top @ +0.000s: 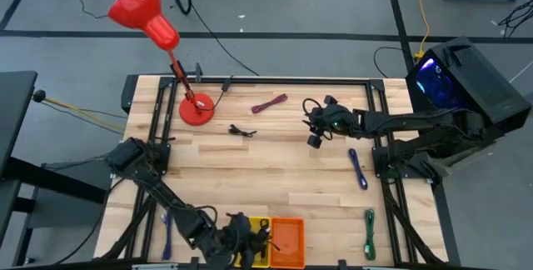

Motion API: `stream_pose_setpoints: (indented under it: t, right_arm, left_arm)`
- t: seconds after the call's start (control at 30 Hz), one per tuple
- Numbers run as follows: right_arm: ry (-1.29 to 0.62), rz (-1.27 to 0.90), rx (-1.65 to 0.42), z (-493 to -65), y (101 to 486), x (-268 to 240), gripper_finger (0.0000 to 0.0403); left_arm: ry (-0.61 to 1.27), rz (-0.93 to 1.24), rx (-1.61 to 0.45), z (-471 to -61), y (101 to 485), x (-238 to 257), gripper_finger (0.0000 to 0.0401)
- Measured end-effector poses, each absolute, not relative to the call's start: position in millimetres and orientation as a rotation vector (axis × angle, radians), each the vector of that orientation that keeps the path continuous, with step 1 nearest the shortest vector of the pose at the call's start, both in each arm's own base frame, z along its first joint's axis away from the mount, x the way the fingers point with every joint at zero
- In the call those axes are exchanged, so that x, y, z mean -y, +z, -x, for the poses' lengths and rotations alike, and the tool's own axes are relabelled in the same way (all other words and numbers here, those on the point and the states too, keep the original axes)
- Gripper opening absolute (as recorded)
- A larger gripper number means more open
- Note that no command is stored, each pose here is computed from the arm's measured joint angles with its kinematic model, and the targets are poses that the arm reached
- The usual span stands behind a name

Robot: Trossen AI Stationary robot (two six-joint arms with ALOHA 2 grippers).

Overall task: Pick & Place USB Port
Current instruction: Put the black charger cable into the yellow bin

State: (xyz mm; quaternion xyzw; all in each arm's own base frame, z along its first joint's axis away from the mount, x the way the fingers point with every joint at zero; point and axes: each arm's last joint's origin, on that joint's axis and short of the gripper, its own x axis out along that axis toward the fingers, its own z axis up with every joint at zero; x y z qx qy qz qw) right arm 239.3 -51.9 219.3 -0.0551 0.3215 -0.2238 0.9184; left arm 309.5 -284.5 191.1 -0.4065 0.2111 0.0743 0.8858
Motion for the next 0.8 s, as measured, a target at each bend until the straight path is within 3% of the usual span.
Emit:
stream_pose_setpoints:
  t: [0.3,0.53,0.8]
  right_arm:
    - [-0.46,0.126,-0.608,-229.1,189.4,50.1,0.0107]
    - [-0.456,0.149,-0.579,-230.3,191.1,50.3,0.0107]
    - [-0.459,0.148,-0.55,-231.7,193.5,50.6,0.0107]
  left_arm:
    - [0.154,0.882,-0.487,-312.4,188.7,280.6,0.0146]
    - [0.237,0.941,-0.624,-305.3,176.9,276.3,0.0146]
    - [0.245,0.912,-0.621,-304.3,181.6,275.6,0.0146]
